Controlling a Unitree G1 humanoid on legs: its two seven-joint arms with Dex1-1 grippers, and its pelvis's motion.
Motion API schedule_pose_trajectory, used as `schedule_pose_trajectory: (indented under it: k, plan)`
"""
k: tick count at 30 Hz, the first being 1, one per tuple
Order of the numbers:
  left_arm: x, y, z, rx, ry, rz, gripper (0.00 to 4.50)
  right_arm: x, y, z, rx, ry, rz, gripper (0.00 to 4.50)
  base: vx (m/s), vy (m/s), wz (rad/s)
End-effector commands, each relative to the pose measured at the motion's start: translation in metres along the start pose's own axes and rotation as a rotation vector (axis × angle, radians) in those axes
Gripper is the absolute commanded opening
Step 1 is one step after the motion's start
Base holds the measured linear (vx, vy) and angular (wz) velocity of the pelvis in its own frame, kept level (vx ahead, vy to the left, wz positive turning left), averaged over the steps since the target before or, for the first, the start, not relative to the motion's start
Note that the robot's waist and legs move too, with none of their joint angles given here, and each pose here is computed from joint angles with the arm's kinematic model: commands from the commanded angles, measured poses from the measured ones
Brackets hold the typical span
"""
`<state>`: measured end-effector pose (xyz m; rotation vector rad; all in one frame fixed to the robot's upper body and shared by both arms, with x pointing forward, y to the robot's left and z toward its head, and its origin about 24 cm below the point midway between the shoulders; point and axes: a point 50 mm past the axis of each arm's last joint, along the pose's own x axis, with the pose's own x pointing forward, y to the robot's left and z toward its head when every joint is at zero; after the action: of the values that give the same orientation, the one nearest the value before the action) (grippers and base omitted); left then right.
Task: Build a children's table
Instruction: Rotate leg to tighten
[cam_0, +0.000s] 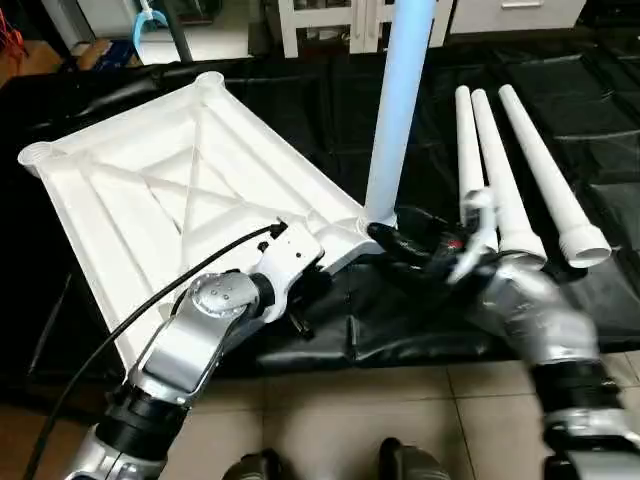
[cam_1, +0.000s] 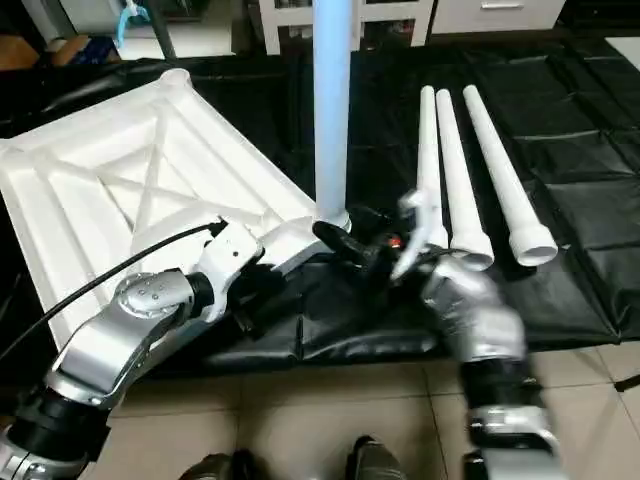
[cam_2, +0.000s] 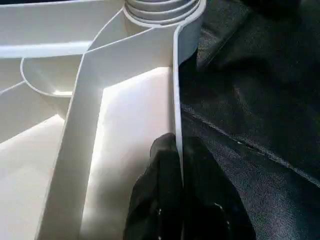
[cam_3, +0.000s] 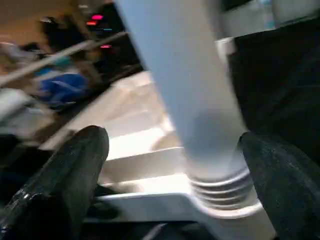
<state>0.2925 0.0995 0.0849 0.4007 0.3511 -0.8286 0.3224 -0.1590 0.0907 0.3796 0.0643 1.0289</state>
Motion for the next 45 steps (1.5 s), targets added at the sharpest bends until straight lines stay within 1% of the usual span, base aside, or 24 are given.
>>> schedule_pose_trajectory:
  k: [1,2,4,5,6,8,13,18,20,21,22,23,24,25,26,27,30,34,36,38,39,41,44,45]
  plan:
    - [0.001,-0.005,-0.022,-0.030,0.093,-0.015,0.00,0.007,0.011,-0.003,0.087,0.009,0.126,4.47,0.000,0.000,0.00]
    - [0.001,-0.005,-0.022,-0.030,0.093,-0.015,0.00,0.007,0.011,-0.003,0.090,0.009,0.127,4.47,0.000,0.000,0.00]
    - [-0.001,-0.006,-0.023,-0.033,0.089,-0.027,0.00,0.001,0.011,0.001,0.138,0.008,0.159,4.47,0.000,0.000,0.00]
    - [-0.001,-0.006,-0.023,-0.033,0.089,-0.027,0.00,0.001,0.011,0.001,0.138,0.008,0.159,4.47,0.000,0.000,0.00]
    - [-0.002,-0.009,-0.023,-0.031,0.084,-0.055,0.00,-0.004,0.012,0.005,0.190,0.010,0.197,4.47,0.000,0.000,0.00]
    - [-0.003,-0.012,-0.023,-0.028,0.082,-0.075,0.00,-0.008,0.014,0.007,0.224,0.018,0.227,4.47,0.000,0.000,0.00]
    - [-0.005,-0.016,-0.023,-0.025,0.077,-0.106,0.00,-0.015,0.017,0.009,0.263,0.036,0.265,4.47,0.000,0.000,0.00]
    - [-0.006,-0.020,-0.024,-0.020,0.077,-0.129,0.00,-0.017,0.018,0.009,0.270,0.036,0.264,4.47,0.000,0.000,0.00]
    - [-0.006,-0.021,-0.024,-0.017,0.073,-0.140,0.00,-0.017,0.017,0.009,0.232,0.049,0.239,4.47,0.000,0.000,0.00]
    - [-0.006,-0.021,-0.023,-0.014,0.069,-0.148,0.00,-0.017,0.014,0.008,0.181,0.068,0.207,4.47,0.000,0.000,0.00]
    - [-0.007,-0.023,-0.023,-0.008,0.063,-0.165,0.00,-0.016,0.011,0.004,0.104,0.102,0.155,4.47,0.000,0.000,0.00]
    - [-0.007,-0.023,-0.022,-0.005,0.060,-0.176,0.00,-0.015,0.009,0.003,0.065,0.120,0.131,4.47,0.000,0.000,0.00]
    - [-0.008,-0.026,-0.022,0.003,0.052,-0.209,0.00,-0.013,0.006,0.001,-0.013,0.141,0.089,4.47,0.000,0.000,0.00]
    - [-0.008,-0.026,-0.022,0.003,0.052,-0.209,0.00,-0.013,0.006,0.001,-0.013,0.141,0.089,4.47,0.000,0.000,0.00]
    - [-0.010,-0.029,-0.022,0.015,0.045,-0.239,0.00,-0.011,0.004,0.001,-0.060,0.140,0.066,4.47,0.000,0.000,0.00]
    - [-0.011,-0.031,-0.022,0.021,0.041,-0.264,0.00,-0.010,0.004,0.002,-0.082,0.135,0.055,4.47,0.000,0.000,0.00]
    - [-0.015,-0.037,-0.022,0.025,0.040,-0.328,0.00,-0.005,0.005,0.001,-0.193,0.167,0.039,4.47,0.000,0.000,0.00]
    - [-0.015,-0.036,-0.023,0.026,0.045,-0.324,0.00,-0.004,0.003,0.000,-0.230,0.180,0.018,4.47,0.000,0.000,0.00]
    - [-0.016,-0.031,-0.027,0.028,0.060,-0.299,0.00,-0.006,0.007,-0.002,-0.253,0.200,0.054,4.47,0.000,0.000,0.00]
    - [-0.016,-0.025,-0.028,0.024,0.062,-0.258,0.00,-0.008,0.010,-0.003,-0.245,0.200,0.073,4.47,0.000,0.000,0.00]
    - [-0.016,-0.025,-0.028,0.024,0.062,-0.258,0.00,-0.008,0.010,-0.003,-0.245,0.200,0.073,4.47,0.000,0.000,0.00]
    - [-0.017,-0.021,-0.029,0.017,0.061,-0.244,0.00,-0.012,0.013,-0.007,-0.240,0.209,0.094,4.47,0.000,0.000,0.00]
    - [-0.017,-0.019,-0.029,0.003,0.056,-0.251,0.00,-0.017,0.017,-0.012,-0.211,0.233,0.140,4.47,0.000,0.000,0.00]
    - [-0.017,-0.017,-0.031,-0.001,0.058,-0.253,0.00,-0.024,0.020,-0.013,-0.195,0.269,0.173,4.47,0.000,0.000,0.00]
